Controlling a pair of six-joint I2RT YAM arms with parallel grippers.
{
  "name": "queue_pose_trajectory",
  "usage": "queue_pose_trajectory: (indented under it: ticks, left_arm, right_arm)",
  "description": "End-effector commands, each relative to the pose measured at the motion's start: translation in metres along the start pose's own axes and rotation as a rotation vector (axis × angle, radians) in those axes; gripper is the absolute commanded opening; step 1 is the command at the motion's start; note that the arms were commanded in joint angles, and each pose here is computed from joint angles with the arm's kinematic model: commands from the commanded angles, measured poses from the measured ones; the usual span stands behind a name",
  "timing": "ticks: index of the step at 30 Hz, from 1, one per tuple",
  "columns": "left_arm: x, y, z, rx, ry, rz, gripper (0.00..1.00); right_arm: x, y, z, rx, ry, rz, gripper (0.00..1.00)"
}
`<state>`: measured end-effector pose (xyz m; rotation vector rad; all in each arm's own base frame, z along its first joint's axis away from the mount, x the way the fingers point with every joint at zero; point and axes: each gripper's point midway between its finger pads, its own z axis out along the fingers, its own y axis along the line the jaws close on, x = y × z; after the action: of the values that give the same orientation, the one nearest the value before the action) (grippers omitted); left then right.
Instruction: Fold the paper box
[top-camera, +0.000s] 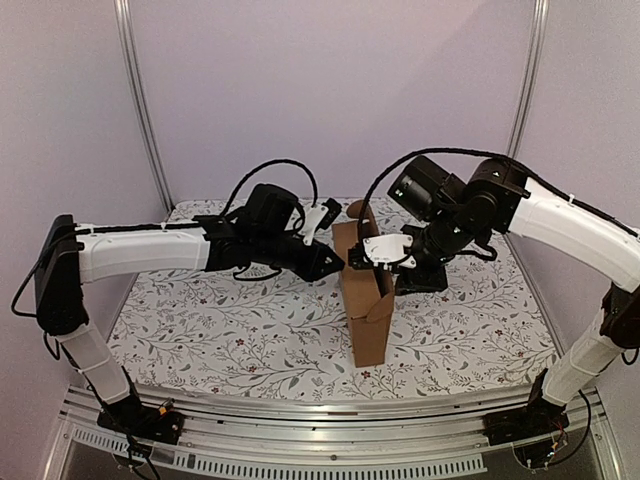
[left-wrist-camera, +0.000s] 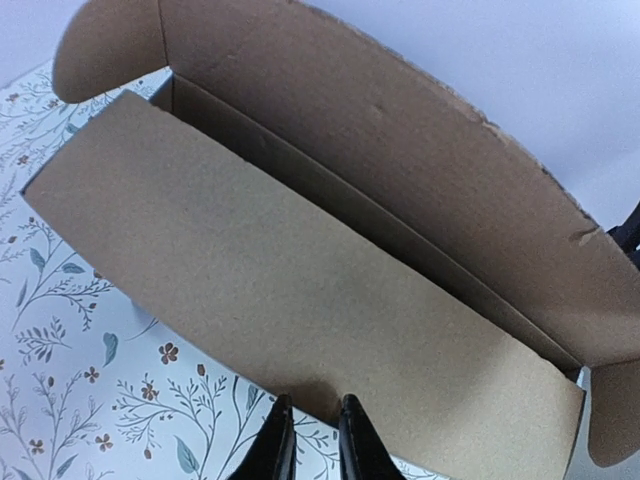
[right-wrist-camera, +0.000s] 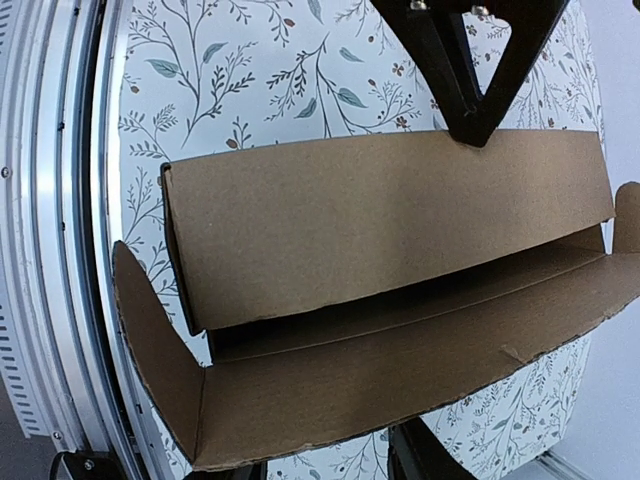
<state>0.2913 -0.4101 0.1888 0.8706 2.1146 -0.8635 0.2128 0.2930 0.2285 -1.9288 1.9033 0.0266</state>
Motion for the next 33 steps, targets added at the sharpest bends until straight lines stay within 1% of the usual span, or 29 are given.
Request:
queue_pose_trajectory:
  ticks: [1,4,7,9,11,13,15,17,19,20,22,25,27,29,31,33]
  left_arm:
    - [0.007,-0.014,0.006,0.036,0.028,-0.005,0.17]
    - [0.006,-0.021,0.000,0.056,0.022,0.030,0.19]
    - [0.008,-0.032,-0.013,0.084,-0.007,0.101,0.22]
    - [0.006,-0.044,-0.024,0.112,-0.071,0.146,0.26]
    - [-0.005,-0.058,-0.042,0.133,-0.192,0.201,0.32]
    - [-0.002,-0.067,-0.051,0.141,-0.255,0.242,0.37]
    - [0.002,-0.071,-0.052,0.133,-0.258,0.265,0.40]
    - [0.001,-0.069,-0.051,0.085,-0.248,0.276,0.42]
    - [-0.002,-0.059,-0.047,0.013,-0.233,0.251,0.43]
    - [-0.006,-0.045,-0.044,-0.067,-0.226,0.213,0.46]
    - [-0.011,-0.011,-0.039,-0.226,-0.206,0.119,0.48]
    - [-0.008,0.028,-0.025,-0.336,-0.152,-0.022,0.48]
    - [-0.010,0.045,-0.017,-0.369,-0.149,-0.078,0.47]
    - [-0.012,0.055,-0.006,-0.375,-0.136,-0.102,0.47]
    - [-0.015,0.058,0.004,-0.366,-0.119,-0.104,0.47]
    - [-0.018,0.052,0.016,-0.323,-0.106,-0.100,0.46]
  right_arm:
    - [-0.010,0.003,-0.006,-0.054,-0.066,0.048,0.42]
    - [-0.007,0.006,-0.008,-0.084,-0.083,0.068,0.43]
    - [-0.006,0.007,-0.008,-0.109,-0.095,0.089,0.43]
    - [-0.005,0.006,-0.009,-0.127,-0.112,0.112,0.43]
    - [-0.004,0.005,-0.010,-0.146,-0.128,0.136,0.43]
    - [-0.003,0.003,-0.010,-0.160,-0.146,0.155,0.43]
    - [-0.002,0.002,-0.009,-0.163,-0.153,0.167,0.43]
    - [0.001,-0.002,-0.007,-0.158,-0.152,0.175,0.43]
    - [0.004,-0.007,-0.006,-0.149,-0.154,0.185,0.43]
    - [0.006,-0.011,-0.006,-0.145,-0.158,0.194,0.43]
    - [0.010,-0.021,-0.008,-0.136,-0.177,0.218,0.43]
    - [0.016,-0.038,-0.007,-0.111,-0.190,0.249,0.43]
    - [0.020,-0.048,-0.002,-0.092,-0.184,0.252,0.43]
    - [0.021,-0.056,0.003,-0.080,-0.182,0.255,0.42]
    - [0.019,-0.062,0.012,-0.082,-0.177,0.249,0.42]
    - [0.013,-0.066,0.019,-0.093,-0.187,0.242,0.42]
